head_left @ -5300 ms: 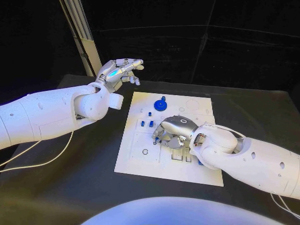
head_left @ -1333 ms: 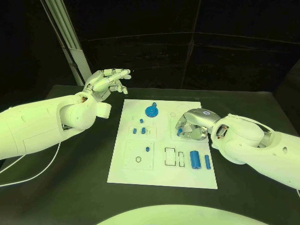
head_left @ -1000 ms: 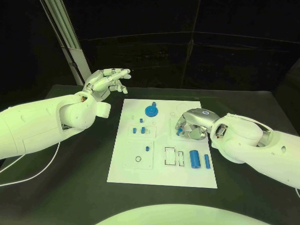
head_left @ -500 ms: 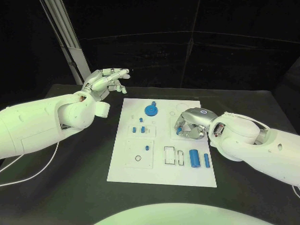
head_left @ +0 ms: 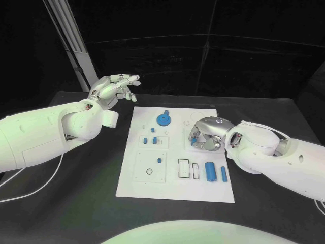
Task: Assemble the parts on the task board
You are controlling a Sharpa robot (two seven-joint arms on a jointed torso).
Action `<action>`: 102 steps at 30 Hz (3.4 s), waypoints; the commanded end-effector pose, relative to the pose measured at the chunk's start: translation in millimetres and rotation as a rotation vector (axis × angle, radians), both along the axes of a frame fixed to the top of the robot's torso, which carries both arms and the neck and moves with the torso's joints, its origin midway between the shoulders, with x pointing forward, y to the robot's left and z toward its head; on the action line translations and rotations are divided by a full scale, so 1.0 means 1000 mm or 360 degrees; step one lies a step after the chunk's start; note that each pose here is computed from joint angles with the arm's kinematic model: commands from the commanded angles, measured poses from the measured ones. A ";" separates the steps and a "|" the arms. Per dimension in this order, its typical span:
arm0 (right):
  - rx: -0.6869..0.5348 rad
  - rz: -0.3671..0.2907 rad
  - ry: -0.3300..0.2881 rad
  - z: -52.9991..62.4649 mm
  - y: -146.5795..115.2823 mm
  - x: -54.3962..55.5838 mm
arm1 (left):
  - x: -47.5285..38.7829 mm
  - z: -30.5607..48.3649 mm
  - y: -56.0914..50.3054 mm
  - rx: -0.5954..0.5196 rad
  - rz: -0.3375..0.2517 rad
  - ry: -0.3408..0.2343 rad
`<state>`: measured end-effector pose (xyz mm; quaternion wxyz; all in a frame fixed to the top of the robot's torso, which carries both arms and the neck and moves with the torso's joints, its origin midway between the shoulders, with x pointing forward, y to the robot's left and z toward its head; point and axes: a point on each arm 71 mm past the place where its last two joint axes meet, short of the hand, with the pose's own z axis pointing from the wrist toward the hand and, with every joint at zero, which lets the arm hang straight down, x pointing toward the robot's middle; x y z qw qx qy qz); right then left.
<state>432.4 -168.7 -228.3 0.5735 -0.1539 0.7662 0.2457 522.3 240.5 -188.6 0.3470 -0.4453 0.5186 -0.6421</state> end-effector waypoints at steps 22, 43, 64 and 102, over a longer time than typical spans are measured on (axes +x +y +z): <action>0.0339 0.0041 -0.0174 0.034 0.003 -0.012 | 0.0006 0.0009 -0.002 -0.0005 -0.0017 -0.0004; 0.0653 0.0401 0.0017 0.033 0.079 -0.032 | 0.0010 0.0011 -0.010 -0.0011 -0.0032 -0.0011; 0.0448 0.0589 0.0116 -0.010 0.116 -0.045 | 0.0010 0.0014 -0.013 -0.0016 -0.0046 -0.0012; 0.0261 0.0599 0.0128 -0.022 0.124 -0.045 | 0.0018 0.0011 -0.012 -0.0014 -0.0045 -0.0009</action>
